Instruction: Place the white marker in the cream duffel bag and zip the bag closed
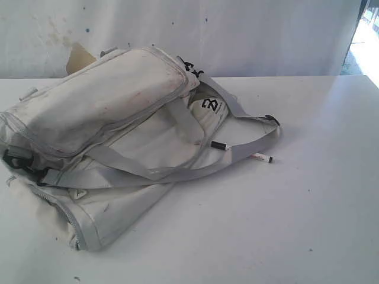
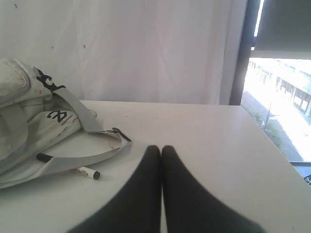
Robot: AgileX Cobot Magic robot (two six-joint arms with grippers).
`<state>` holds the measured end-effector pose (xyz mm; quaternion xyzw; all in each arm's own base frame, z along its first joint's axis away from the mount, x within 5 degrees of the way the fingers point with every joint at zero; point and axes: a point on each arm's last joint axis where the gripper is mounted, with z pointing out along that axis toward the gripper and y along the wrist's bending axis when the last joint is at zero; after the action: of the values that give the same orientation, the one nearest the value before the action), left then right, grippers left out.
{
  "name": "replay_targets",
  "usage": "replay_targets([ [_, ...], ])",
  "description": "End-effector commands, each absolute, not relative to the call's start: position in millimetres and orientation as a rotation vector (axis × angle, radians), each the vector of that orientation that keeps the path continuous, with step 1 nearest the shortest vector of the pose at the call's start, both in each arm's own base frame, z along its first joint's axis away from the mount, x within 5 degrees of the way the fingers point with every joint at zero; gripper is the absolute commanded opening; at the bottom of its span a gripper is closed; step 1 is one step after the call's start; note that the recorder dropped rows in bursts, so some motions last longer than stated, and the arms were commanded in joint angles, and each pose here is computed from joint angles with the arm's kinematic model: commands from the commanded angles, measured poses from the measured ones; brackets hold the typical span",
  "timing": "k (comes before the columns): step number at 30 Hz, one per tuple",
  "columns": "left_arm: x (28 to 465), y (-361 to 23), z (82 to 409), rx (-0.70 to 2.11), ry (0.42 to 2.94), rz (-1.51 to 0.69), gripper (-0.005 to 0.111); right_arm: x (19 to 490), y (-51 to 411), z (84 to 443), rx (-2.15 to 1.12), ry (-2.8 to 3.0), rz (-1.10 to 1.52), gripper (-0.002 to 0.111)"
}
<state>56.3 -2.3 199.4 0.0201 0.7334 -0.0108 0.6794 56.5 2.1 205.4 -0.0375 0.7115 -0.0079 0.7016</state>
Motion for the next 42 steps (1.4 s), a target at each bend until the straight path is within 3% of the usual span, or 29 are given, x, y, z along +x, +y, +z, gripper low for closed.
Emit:
replay_targets([
  [1,56.1,-2.6,198.2,0.051,1.648,-0.028,0.0,56.4,2.3,203.3,-0.082,1.591,-0.012,0.0],
  [14,56.3,-2.7,201.3,0.05,1.614,-0.03,0.0,56.4,2.3,204.0,-0.077,1.583,-0.006,0.0],
  [21,54.9,-3.2,221.9,-0.006,1.406,-0.101,0.0,53.7,3.2,227.5,-0.048,1.323,0.032,0.0],
  [24,48.6,-2.7,249.4,-0.048,1.367,-0.151,0.0,49.3,2.7,245.4,0.034,1.233,0.139,0.0],
  [35,-4.4,1.4,346.2,-0.065,1.371,-0.149,0.0,18.3,0.9,337.4,0.034,1.178,0.137,0.0],
  [42,-28.2,3.5,398.9,-0.038,1.523,-0.093,0.0,38.2,1.7,395.4,0.034,1.326,0.124,0.0],
])
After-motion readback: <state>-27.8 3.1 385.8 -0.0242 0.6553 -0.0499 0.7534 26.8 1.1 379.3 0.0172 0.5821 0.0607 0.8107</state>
